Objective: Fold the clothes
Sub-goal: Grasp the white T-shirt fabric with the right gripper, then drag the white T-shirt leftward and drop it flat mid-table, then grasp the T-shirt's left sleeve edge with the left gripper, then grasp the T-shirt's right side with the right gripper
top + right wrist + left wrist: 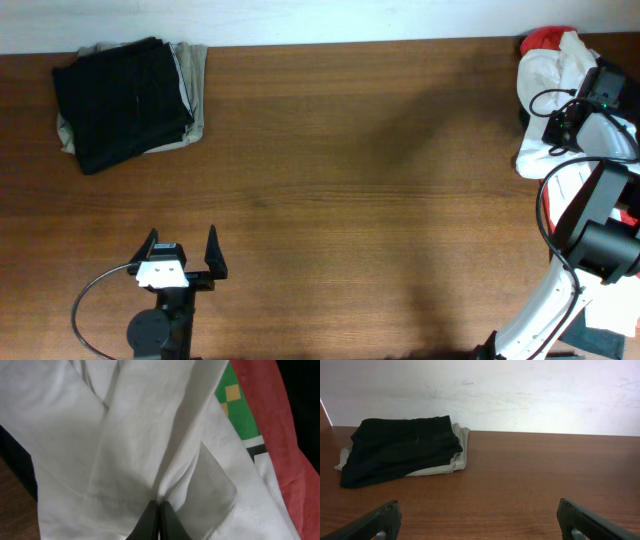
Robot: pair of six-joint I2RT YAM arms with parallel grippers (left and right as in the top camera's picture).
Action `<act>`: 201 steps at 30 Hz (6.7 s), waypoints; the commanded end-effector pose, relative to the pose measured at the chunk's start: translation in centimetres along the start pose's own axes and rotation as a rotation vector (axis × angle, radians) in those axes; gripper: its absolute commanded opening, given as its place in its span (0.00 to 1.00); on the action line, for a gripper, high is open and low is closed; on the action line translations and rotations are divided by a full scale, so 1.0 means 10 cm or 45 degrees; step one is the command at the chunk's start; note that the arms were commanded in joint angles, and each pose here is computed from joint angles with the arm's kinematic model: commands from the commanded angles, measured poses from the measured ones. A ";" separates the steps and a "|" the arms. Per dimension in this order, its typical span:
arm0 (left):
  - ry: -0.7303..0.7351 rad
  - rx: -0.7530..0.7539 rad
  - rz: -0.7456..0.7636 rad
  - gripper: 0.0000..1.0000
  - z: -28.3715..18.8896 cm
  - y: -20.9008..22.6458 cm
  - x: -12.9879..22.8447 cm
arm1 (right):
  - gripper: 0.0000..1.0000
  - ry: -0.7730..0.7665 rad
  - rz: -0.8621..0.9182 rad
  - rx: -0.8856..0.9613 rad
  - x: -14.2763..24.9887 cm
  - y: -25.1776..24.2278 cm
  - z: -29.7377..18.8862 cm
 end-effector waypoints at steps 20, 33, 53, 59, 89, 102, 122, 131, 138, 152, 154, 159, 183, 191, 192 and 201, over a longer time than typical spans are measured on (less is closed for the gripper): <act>0.003 -0.005 0.020 0.99 0.00 0.01 0.02 | 0.04 -0.500 -0.818 -1.283 1.01 3.82 -3.47; 0.003 -0.005 0.020 0.99 0.00 0.01 0.02 | 0.99 -0.372 -0.784 -1.297 1.33 4.00 -3.62; 0.003 -0.006 0.020 0.99 0.00 0.01 0.02 | 0.99 0.137 -0.032 -0.695 0.25 1.73 -2.18; -0.011 0.062 0.021 0.99 0.00 -0.03 0.00 | 0.99 0.137 -0.034 -0.697 0.26 1.74 -2.19; 1.781 -0.327 -0.331 0.99 1.52 0.06 0.03 | 0.99 0.137 -0.034 -0.697 0.26 1.74 -2.19; 2.025 -0.362 -0.315 0.69 1.60 -0.05 0.62 | 0.99 0.137 -0.034 -0.697 0.26 1.74 -2.19; 1.877 -0.669 -0.741 0.00 1.55 0.93 0.53 | 0.99 0.137 -0.034 -0.697 0.26 1.74 -2.19; 1.666 -0.797 -1.342 0.01 1.31 1.58 0.43 | 1.00 0.200 -0.134 -0.786 0.36 1.83 -2.19; 1.631 -0.771 -1.404 0.01 1.29 1.64 0.41 | 0.87 0.604 -0.474 -0.617 1.13 2.01 -1.84; 1.623 -0.769 -1.400 0.00 1.30 1.64 0.41 | 0.65 0.828 -0.403 -0.431 2.00 1.88 -1.21; 1.623 -0.769 -1.401 0.01 1.30 1.64 0.41 | 0.44 0.813 -0.399 -0.436 1.99 1.89 -1.20; 1.623 -0.769 -1.401 0.00 1.30 1.64 0.41 | 0.04 0.669 -0.369 -0.480 1.81 1.96 -1.15; 1.787 -0.458 -0.925 0.00 1.81 0.49 0.57 | 0.99 0.027 -0.077 -0.683 0.11 1.59 -2.30; 1.784 -0.480 -0.906 0.01 1.80 0.51 0.57 | 0.99 0.570 -0.251 -0.522 0.92 1.47 -2.35; 1.785 -0.479 -0.906 0.02 1.80 0.51 0.57 | 0.99 0.639 -0.260 -0.509 1.04 1.48 -2.25; 1.790 -0.481 -0.907 0.11 1.80 0.51 0.58 | 0.95 0.853 -0.245 -0.655 2.06 1.77 -1.46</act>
Point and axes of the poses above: each gripper's point midway between its finger pads, its own z axis out along the fingers, its own y axis along the line the jaws close on, x = y × z, the point moved 10 cm from there along -z, back along the fingers, and after that the axes turned 5 degrees about -z, right-handed, at the moved point
